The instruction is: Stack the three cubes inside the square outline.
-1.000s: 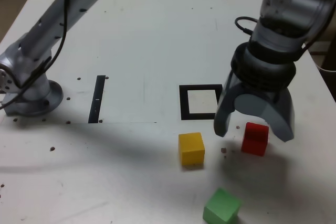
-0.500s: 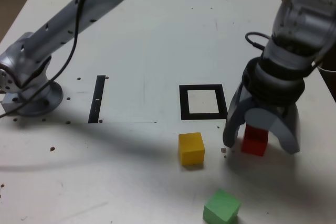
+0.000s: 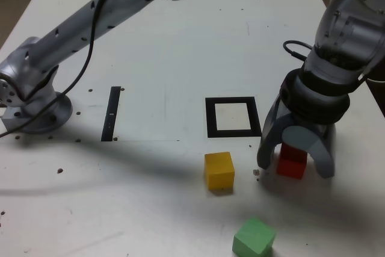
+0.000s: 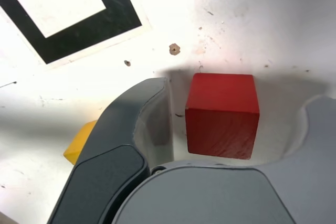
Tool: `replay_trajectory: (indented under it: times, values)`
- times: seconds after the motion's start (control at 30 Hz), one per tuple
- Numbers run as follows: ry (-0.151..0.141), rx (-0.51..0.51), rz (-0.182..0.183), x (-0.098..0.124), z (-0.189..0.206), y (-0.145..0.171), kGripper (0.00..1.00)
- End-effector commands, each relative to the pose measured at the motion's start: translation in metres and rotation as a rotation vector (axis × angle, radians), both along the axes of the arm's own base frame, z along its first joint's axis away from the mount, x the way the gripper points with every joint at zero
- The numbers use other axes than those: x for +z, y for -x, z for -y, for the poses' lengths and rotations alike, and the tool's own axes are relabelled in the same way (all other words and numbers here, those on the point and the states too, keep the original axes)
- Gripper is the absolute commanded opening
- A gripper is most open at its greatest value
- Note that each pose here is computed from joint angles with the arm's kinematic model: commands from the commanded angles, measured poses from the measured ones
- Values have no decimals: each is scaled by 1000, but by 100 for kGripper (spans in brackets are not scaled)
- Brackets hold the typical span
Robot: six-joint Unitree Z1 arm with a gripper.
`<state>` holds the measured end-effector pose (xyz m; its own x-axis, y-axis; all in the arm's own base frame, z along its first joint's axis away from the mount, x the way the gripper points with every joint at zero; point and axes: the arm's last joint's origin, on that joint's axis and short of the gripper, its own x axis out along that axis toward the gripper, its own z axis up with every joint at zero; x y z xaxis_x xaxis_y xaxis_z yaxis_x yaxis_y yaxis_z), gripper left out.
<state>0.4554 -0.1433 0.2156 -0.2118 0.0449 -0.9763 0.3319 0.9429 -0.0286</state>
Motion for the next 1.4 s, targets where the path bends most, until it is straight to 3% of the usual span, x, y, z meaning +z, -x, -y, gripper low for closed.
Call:
replay_trajectory:
  times: [0.0, 0.17, 0.9, 1.37]
  values:
    - [-10, -4, -10, -2, -1, 0, 50]
    - [-10, -9, -5, -2, -1, -1, 39]
    - [-12, -12, -2, 0, -1, -1, 39]
    - [-39, 25, 33, 53, -16, 37, 39]
